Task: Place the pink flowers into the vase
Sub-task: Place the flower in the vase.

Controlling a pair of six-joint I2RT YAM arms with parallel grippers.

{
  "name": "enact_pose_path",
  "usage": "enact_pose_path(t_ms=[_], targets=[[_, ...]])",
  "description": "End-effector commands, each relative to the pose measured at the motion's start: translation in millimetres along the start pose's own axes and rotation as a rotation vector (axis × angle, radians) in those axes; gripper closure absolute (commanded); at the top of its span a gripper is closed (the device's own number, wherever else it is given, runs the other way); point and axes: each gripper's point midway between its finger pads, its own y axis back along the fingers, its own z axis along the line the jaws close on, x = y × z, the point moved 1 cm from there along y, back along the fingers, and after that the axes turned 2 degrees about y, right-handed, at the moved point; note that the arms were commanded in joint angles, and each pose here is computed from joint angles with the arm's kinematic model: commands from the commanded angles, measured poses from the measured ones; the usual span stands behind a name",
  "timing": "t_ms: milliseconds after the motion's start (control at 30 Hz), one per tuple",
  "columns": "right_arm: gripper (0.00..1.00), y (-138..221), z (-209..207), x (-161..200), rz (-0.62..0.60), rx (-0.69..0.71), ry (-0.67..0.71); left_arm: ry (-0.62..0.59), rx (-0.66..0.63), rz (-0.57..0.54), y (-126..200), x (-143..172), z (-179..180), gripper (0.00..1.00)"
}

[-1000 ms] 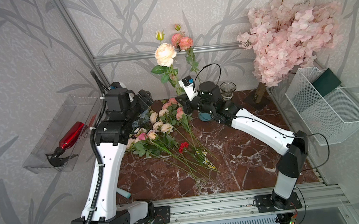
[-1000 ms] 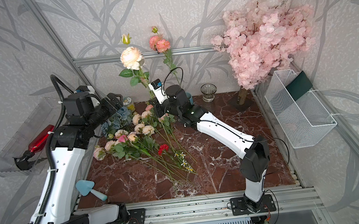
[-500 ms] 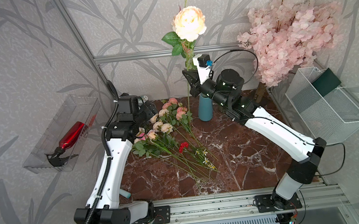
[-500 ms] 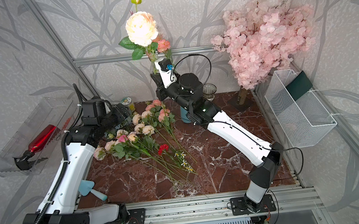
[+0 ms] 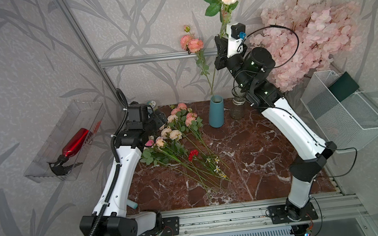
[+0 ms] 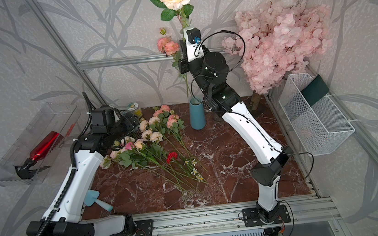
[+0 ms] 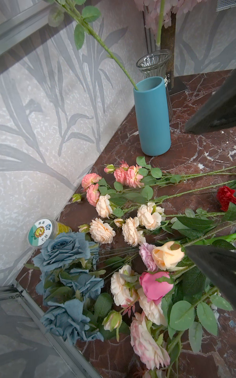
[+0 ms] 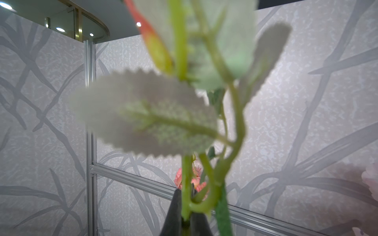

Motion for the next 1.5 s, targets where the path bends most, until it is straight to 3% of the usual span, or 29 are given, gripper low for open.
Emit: enact_pose_path(t_ms=[0, 233, 833, 1067, 1467], targets=[[1.00, -12, -14, 19, 0.031, 0.056, 0.027, 0.015, 0.015, -0.001, -8, -1, -1, 0.14], [1.00, -31, -28, 47, 0.060, 0.108, 0.053, 0.012, 0.014, 0.021, -19, 2, -2, 0.14], [1.00, -48, -61, 124, 0.170, 0.172, -0.030, 0.018, 0.004, 0.042, -30, 5, 1, 0.15], [1.00, -49, -72, 154, 0.241, 0.177, -0.083, 0.016, -0.001, 0.040, -30, 5, 2, 0.15], [1.00, -59, -66, 239, 0.461, 0.122, -0.161, 0.020, -0.004, 0.039, -32, 5, 2, 0.15]])
